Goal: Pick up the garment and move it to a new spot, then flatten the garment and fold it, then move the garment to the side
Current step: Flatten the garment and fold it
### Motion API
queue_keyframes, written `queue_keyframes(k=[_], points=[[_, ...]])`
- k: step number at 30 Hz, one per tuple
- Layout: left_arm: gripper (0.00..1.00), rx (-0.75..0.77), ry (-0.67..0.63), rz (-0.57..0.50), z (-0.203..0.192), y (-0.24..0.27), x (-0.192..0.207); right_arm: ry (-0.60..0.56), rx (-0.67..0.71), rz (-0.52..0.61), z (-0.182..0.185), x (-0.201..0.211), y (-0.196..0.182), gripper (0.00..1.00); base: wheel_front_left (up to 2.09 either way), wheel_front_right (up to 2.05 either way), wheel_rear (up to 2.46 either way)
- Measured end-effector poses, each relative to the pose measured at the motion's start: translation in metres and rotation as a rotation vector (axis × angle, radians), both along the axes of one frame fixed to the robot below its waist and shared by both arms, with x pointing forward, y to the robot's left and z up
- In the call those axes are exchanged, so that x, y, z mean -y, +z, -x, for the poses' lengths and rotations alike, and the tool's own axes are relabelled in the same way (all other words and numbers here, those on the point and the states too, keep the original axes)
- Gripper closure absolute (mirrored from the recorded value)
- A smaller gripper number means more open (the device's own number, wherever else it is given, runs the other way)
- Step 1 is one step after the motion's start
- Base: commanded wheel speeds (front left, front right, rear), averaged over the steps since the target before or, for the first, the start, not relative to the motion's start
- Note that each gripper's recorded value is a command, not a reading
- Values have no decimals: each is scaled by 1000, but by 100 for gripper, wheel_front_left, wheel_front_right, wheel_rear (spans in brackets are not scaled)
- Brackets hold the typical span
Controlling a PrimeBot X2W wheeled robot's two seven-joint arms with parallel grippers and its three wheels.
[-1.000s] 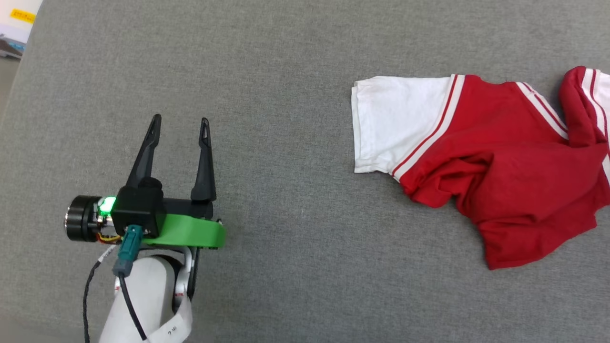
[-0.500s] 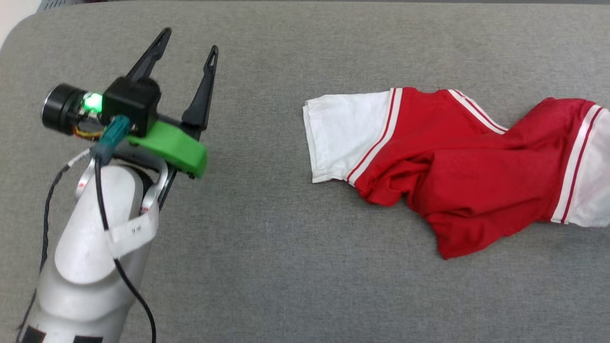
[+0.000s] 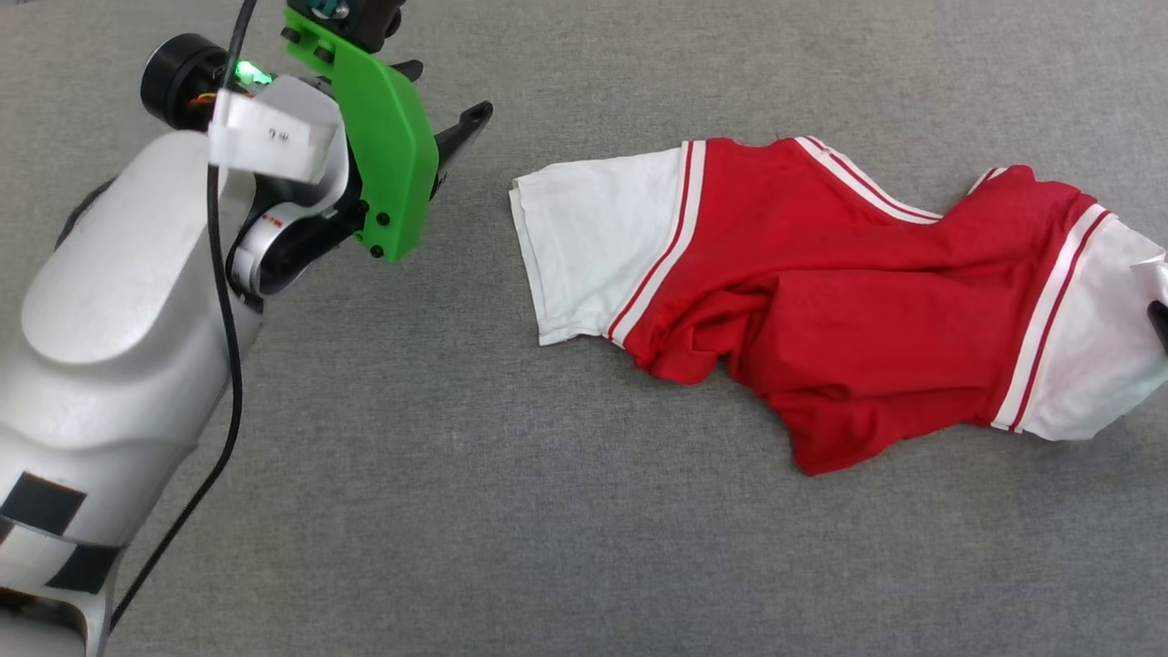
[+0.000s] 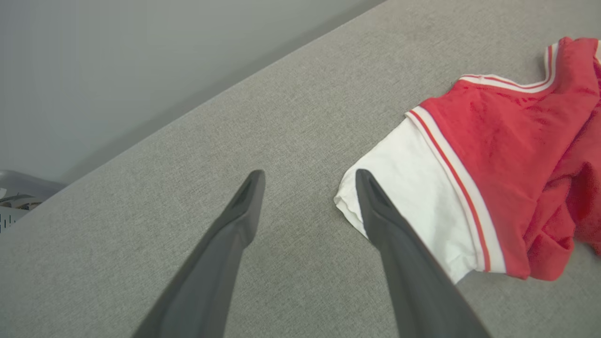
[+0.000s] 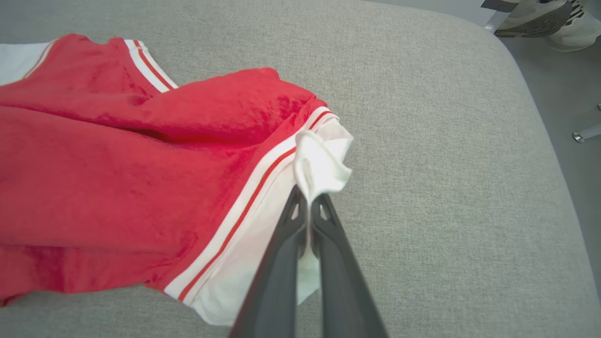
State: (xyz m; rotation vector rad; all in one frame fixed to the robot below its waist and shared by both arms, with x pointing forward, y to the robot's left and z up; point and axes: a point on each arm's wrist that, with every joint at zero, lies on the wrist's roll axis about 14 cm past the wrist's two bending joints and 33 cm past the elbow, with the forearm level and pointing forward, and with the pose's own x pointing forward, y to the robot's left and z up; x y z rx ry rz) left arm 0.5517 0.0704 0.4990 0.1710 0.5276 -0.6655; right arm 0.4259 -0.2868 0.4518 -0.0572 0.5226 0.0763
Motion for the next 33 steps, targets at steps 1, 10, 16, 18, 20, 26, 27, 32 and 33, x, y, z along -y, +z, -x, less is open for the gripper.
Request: queue_keyframes(k=[1,10,16,18,20,26,27,32,33], points=[[0,-44,-15,-23,0,-7,3,-1,-9,0,1,0,-3,100,0,0,0],[0,-294,-126,-178,1,-62,24,-4,-66,1,2,0,-24,100,0,0,0],[0,-380,-196,-258,6,-104,36,-10,-96,6,0,3,-39,100,0,0,0],[0,-407,-211,-281,9,-121,38,-10,-110,6,0,3,-44,100,0,0,0],[0,-416,-229,-307,9,-129,40,-11,-120,6,1,3,-49,100,0,0,0],[100,-408,-273,-353,9,-138,41,-26,-136,10,5,8,-56,100,0,0,0],[100,-401,-277,-347,10,-137,42,-26,-133,10,5,8,-55,100,0,0,0],[100,-308,-281,-282,11,-123,45,-22,-91,20,3,12,-43,100,0,0,0],[100,-282,-278,-267,11,-120,45,-22,-82,23,2,12,-40,100,0,0,0]])
